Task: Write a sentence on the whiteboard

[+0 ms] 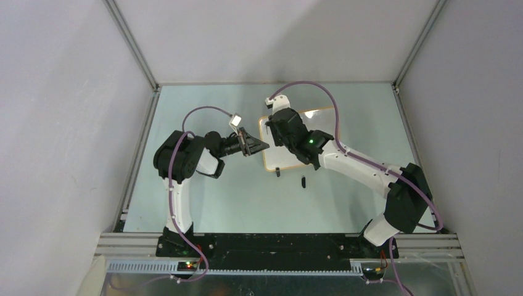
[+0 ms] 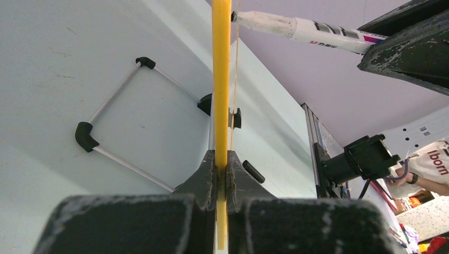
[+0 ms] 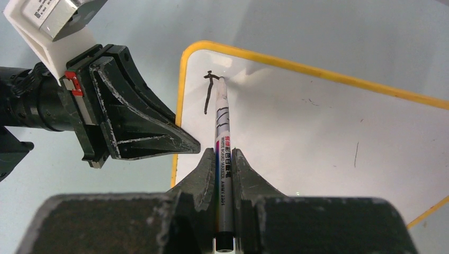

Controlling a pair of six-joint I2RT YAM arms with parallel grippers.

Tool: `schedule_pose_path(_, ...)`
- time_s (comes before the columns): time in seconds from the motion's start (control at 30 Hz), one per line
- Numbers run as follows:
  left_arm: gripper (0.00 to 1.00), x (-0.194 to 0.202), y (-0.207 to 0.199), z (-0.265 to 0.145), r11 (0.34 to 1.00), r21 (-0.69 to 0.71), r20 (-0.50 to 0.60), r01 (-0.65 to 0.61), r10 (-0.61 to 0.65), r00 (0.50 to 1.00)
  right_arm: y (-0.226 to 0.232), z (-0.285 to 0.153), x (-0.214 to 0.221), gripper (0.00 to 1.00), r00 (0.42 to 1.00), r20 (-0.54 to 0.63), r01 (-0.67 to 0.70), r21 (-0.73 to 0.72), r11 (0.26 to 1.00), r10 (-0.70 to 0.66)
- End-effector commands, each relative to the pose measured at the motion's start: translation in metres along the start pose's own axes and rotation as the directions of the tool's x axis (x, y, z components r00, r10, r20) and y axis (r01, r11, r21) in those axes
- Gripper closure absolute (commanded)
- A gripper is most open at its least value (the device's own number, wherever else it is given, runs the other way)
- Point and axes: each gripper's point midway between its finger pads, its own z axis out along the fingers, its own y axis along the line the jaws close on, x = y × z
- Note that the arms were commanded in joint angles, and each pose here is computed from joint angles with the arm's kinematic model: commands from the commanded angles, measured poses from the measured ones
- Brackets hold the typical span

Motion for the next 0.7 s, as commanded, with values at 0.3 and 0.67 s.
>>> schedule_pose_path(0.3, 1.0, -0.001, -0.017, 0.001, 0.996, 0.066, -0.013, -0.065, 0.066, 0.998, -0.017, -0.011, -0.012, 1.0, 0.999, 0.015, -0.029, 0.042, 0.999, 0.028)
schedule_pose_path(0.67, 1.0, -0.001, -0.017, 0.001, 0.996, 0.067, -0.013, -0.065, 0.066, 0.998, -0.004, -0.012, -0.003, 1.0, 1.0, -0.011, -0.013, -0.018, 1.0, 0.012)
